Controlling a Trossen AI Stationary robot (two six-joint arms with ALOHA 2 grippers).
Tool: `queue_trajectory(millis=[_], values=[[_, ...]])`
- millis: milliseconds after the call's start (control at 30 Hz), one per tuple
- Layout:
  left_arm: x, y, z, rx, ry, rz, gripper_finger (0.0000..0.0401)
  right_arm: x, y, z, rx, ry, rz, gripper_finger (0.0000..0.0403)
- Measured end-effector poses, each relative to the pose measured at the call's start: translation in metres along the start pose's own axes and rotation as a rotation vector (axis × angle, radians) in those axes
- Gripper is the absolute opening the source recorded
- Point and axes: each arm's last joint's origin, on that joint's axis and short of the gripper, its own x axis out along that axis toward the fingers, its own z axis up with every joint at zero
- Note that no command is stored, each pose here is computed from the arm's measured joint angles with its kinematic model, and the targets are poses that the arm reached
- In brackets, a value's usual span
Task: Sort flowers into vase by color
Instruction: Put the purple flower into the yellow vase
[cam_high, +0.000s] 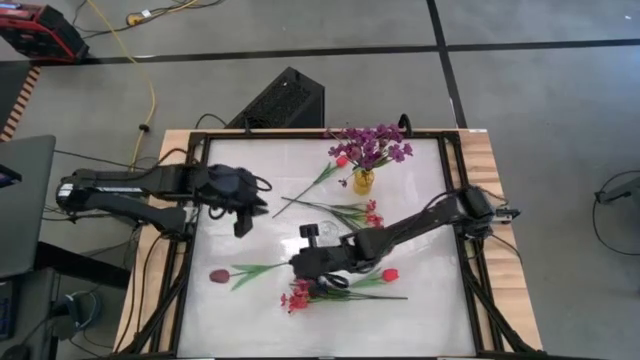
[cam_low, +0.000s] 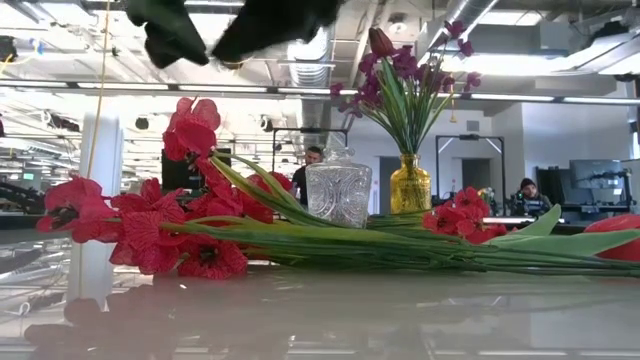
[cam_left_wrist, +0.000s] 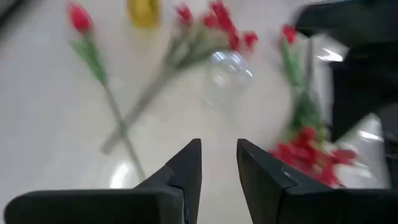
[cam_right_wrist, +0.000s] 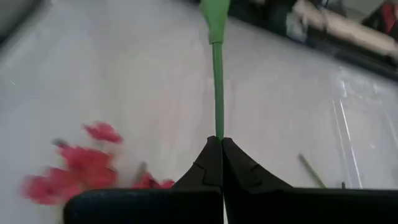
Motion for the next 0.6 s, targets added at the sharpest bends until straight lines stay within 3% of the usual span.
queue_trajectory(millis=[167, 300, 400, 500, 600], values=[[-0.01, 0.0, 0.006, 0.102, -0.111, -0.004, 0.0089, -0.048, -0.007, -0.016, 0.047, -0.189, -0.003, 0.0016], [0.005, 0.0, -0.005, 0.149, -0.224, -0.075, 0.0084, -0.084, -0.021, -0.051, 0.151, -0.529, -0.024, 0.0016], [0.027, 0.002, -0.025, 0.176, -0.291, -0.19, 0.0083, -0.105, -0.029, -0.082, 0.2, -0.754, -0.054, 0.0016], [0.042, 0.005, -0.044, 0.232, -0.34, -0.303, 0.0083, -0.119, -0.037, -0.111, 0.187, -0.884, -0.142, 0.0016], [0.051, 0.008, -0.058, 0.246, -0.384, -0.346, 0.0082, -0.129, -0.046, -0.131, 0.139, -0.957, -0.27, 0.0016]])
